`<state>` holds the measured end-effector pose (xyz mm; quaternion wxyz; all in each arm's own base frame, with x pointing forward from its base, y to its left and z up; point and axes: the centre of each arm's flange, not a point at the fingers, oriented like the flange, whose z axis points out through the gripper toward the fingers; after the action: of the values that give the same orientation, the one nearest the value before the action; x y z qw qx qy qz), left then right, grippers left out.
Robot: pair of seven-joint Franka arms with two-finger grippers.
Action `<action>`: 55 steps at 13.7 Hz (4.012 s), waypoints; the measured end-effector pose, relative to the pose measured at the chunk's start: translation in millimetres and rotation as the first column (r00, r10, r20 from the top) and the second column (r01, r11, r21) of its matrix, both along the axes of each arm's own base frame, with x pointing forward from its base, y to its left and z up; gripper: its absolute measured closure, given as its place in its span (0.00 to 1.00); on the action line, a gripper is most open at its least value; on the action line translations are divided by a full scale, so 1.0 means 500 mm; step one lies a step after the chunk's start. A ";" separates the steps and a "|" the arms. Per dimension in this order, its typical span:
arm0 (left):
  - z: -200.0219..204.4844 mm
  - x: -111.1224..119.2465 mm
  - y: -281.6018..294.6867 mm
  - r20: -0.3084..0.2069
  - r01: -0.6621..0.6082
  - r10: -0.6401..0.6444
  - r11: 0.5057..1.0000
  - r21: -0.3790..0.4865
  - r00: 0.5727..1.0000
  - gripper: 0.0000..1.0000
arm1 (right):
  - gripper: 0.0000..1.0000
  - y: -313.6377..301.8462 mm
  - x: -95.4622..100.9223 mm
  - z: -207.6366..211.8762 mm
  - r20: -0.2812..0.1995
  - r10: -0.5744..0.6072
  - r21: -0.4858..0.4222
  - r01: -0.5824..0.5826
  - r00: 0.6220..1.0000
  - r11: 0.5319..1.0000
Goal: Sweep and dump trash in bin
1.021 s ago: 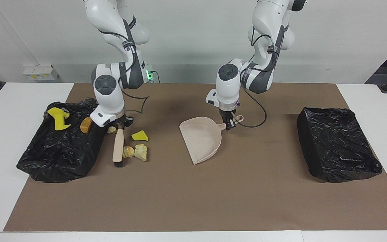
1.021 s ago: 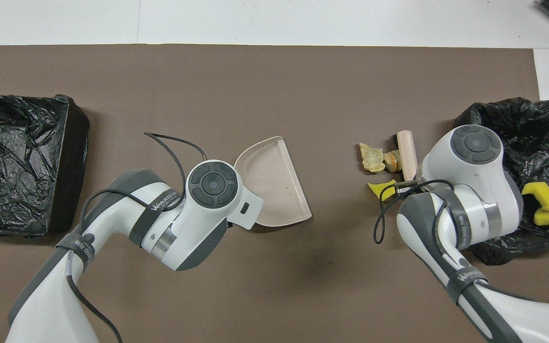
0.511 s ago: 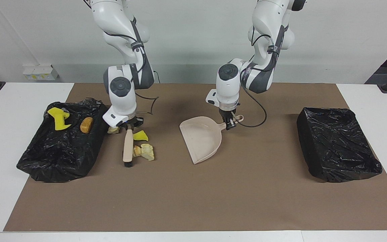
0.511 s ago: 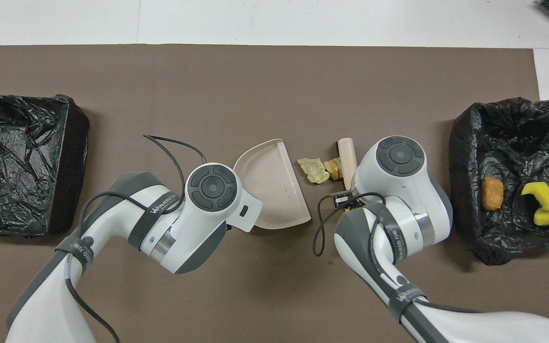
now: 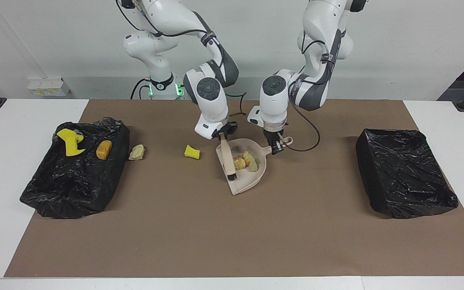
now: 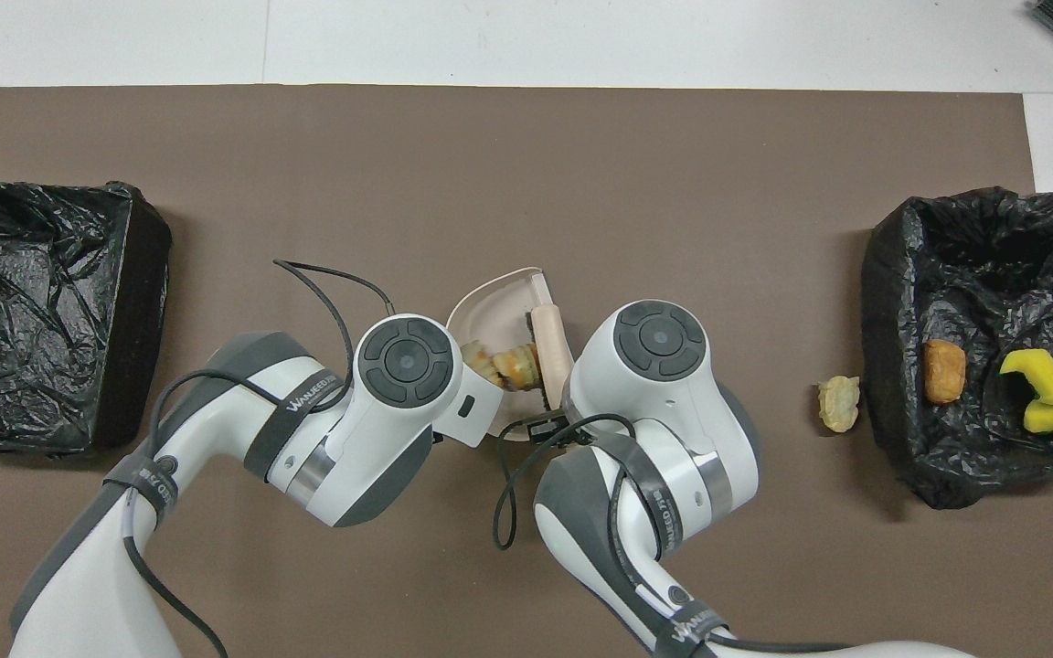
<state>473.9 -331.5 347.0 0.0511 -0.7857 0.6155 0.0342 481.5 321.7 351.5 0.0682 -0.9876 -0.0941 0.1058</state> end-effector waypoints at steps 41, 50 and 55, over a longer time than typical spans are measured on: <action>-0.011 -0.010 0.015 0.007 0.008 -0.008 1.000 -0.005 1.000 0.68 | 0.74 -0.259 0.003 0.007 0.057 -0.258 -0.169 0.264 0.964 0.950; -0.011 -0.014 0.017 0.025 0.067 -0.068 0.996 0.058 0.997 0.68 | 0.74 -0.329 0.011 0.113 0.008 -0.313 -0.208 0.307 0.950 0.928; -0.004 -0.032 0.028 0.003 0.105 -0.106 0.983 0.153 0.994 0.68 | 0.74 -0.378 -0.066 0.019 -0.001 -0.398 -0.249 0.385 0.917 0.889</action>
<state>457.8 -317.5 345.1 0.1163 -0.7459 0.6516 0.0743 448.6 132.9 361.1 -0.0312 -0.9840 0.1224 0.1259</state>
